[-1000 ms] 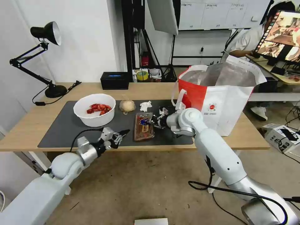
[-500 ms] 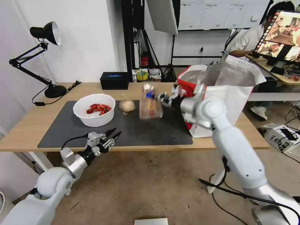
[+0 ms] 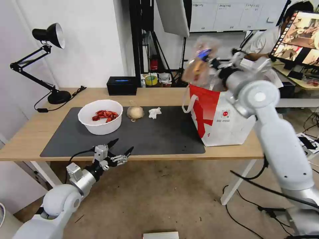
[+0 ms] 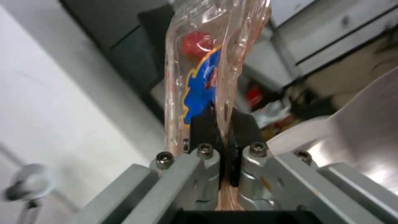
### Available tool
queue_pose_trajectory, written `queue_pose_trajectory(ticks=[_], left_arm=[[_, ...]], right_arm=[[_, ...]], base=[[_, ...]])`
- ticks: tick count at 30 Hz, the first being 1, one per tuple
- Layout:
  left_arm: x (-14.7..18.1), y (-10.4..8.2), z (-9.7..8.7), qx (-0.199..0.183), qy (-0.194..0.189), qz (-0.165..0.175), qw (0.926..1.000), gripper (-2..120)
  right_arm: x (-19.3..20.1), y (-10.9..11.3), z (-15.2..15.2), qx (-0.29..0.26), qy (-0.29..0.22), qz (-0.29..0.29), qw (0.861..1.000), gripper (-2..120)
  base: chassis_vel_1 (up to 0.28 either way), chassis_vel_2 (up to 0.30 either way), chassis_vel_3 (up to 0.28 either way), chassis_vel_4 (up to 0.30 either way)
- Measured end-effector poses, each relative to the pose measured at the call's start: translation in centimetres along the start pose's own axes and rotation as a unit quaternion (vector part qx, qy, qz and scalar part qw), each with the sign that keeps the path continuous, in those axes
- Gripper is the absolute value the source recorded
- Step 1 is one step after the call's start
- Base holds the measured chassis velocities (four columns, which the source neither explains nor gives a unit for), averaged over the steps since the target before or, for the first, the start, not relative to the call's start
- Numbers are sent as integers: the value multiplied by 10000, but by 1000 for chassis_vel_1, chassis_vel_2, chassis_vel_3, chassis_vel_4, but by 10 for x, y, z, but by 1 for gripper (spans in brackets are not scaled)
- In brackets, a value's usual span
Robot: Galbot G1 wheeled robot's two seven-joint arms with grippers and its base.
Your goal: Pick up the trash from the table and place it into the takeout bag.
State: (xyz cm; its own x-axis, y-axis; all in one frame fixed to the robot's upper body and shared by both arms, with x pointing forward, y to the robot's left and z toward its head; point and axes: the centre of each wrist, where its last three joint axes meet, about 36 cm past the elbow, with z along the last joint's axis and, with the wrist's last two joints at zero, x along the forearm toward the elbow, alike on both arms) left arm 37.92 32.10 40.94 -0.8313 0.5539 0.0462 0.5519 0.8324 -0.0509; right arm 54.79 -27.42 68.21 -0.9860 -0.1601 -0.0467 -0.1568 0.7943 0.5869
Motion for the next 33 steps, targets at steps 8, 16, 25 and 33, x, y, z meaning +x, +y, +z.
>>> queue_pose_trajectory(ticks=[8, 16, 25, 33], left_arm=[[-12, -6, 3, 52, -12, 98, 9999, 100], [-18, -10, 3, 63, -15, 141, 9999, 100], [-16, -6, 2, -15, 62, 163, 9998, 100], [-17, -8, 3, 19, 54, 155, 9999, 100]], right_arm=[[20, -30, -21, 629, -151, 374, 9972, 0], [20, -44, -8, 643, -7, 531, 9965, 0], [19, -49, 4, 460, 221, 457, 9977, 28], [22, -47, 11, 409, 335, 390, 9978, 58]], base=[[0, 0, 0, 0], [0, 0, 0, 0], [0, 0, 0, 0], [0, 0, 0, 0]])
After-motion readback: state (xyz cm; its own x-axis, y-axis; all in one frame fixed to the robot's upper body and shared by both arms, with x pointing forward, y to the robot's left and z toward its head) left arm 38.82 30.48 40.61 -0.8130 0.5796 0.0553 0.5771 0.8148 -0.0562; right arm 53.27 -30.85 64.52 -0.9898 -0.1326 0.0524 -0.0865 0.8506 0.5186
